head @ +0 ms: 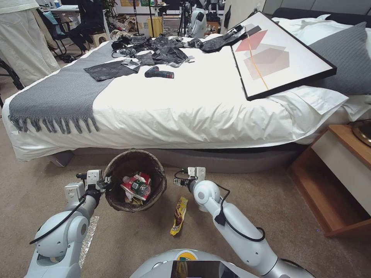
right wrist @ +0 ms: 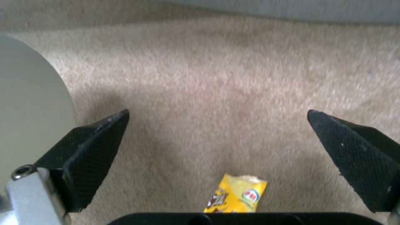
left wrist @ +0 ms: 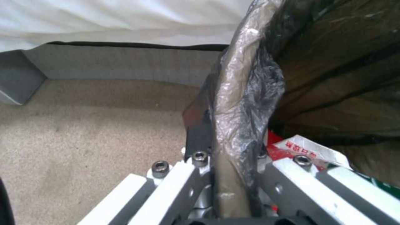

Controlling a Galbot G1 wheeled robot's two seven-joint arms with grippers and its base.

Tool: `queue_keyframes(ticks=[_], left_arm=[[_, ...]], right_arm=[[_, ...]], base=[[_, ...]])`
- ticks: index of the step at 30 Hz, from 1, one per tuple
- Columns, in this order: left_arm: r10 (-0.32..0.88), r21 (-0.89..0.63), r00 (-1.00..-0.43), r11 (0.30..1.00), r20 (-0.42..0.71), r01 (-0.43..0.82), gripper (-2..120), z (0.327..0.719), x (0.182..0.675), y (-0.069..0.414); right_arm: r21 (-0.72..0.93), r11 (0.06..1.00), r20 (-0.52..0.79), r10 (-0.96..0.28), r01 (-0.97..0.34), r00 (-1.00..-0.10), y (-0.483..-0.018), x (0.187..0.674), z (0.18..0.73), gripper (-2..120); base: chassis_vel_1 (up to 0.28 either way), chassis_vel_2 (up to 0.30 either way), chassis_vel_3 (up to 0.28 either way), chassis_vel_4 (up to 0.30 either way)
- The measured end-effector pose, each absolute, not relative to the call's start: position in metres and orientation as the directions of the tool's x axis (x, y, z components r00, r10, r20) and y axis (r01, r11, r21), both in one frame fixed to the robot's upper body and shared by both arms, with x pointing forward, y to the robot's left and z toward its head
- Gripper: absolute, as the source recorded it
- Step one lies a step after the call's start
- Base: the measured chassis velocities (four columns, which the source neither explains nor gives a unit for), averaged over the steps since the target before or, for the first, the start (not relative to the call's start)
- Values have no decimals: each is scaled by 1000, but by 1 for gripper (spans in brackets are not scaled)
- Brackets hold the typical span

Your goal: Pick up the trash bin, then pick up the garbage from the floor and place it into the trash bin.

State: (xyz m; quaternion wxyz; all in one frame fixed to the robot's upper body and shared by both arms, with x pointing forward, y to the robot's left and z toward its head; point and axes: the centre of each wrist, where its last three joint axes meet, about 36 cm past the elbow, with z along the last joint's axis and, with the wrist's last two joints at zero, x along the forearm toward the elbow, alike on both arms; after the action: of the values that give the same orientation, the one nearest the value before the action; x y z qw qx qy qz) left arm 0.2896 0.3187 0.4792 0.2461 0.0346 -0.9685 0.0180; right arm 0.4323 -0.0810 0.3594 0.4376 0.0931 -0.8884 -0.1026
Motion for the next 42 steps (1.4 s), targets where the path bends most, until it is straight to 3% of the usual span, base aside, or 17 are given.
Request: queue_keyframes(ticks=[25,42], left_arm=[[-51,-25,-875,997,481,-72,0,477,290,317],[-52,-24,-874,997,484,-72,0,474,291,318]], right_arm=[[210,977,839,-163,32,-520,-94,410,303,100],[186,982,855,-156,14,-494,-62,407,262,100]], base=[[0,0,0,0],[0,0,0,0]])
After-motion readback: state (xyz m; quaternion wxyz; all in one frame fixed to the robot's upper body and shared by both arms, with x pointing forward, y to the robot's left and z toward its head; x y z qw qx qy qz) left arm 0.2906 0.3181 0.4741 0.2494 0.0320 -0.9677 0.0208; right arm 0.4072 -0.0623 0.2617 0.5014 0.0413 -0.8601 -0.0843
